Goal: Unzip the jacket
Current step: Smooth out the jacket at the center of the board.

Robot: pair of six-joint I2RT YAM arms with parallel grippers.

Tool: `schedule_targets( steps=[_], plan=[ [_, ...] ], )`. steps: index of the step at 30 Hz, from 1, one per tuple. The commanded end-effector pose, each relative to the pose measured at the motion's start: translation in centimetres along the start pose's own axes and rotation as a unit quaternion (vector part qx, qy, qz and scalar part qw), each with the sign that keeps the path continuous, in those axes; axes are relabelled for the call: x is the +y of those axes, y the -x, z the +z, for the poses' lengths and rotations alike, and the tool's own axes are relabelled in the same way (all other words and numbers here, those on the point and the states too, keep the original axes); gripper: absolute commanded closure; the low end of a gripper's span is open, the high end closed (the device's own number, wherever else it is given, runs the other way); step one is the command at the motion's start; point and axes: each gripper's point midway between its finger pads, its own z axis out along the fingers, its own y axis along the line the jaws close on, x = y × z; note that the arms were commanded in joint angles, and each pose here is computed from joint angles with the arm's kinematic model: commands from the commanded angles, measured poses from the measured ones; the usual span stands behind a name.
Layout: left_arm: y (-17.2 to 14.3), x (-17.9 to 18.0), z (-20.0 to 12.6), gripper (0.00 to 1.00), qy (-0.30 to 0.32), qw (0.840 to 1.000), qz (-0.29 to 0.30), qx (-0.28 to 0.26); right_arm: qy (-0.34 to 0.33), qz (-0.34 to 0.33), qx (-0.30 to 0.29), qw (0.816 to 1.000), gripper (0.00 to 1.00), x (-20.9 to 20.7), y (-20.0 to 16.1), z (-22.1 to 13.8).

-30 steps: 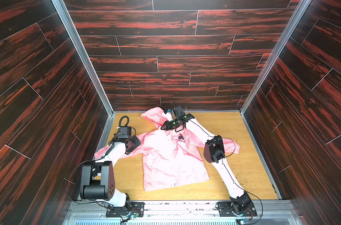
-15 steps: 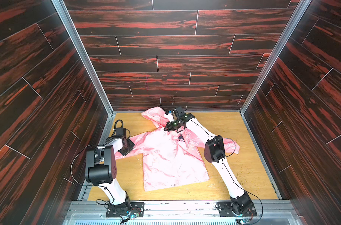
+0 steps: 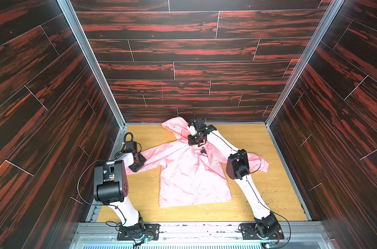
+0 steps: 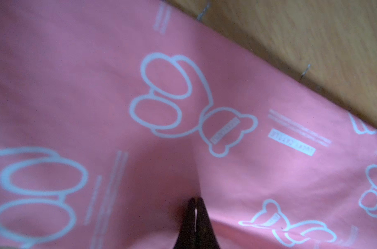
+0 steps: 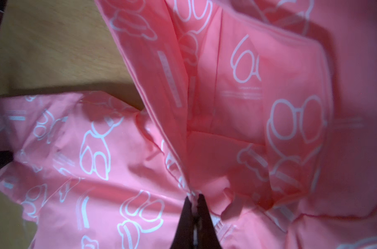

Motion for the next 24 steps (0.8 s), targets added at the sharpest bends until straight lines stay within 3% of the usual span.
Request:
schedule_targets(
  steps=[1, 8, 11, 18, 24],
  plan=[
    [1.1, 0.8, -0.4, 0.94, 0.015, 1.000, -0.014, -0.022, -0.091, 0.027, 0.022, 0.995, 1.00, -5.6, -2.6, 3.9],
    [4.8, -2.6, -6.7, 0.87, -0.068, 0.989, 0.001, -0.133, -0.163, 0.024, 0.031, 0.986, 1.00, -8.1, -3.7, 3.5],
    [5.5, -4.3, -8.9, 0.79, -0.085, 0.983, 0.029, -0.161, -0.170, 0.015, 0.034, 0.985, 0.89, -8.0, -3.3, 2.1],
    [4.6, -9.6, -11.9, 0.56, -0.103, 0.967, 0.140, -0.188, -0.117, 0.005, -0.001, 0.993, 0.46, -4.9, -0.3, -4.5],
    [4.0, -12.0, -11.3, 0.53, -0.130, 0.963, 0.152, -0.182, -0.024, 0.051, -0.078, 0.995, 0.43, -4.1, 3.3, -11.3]
  ],
)
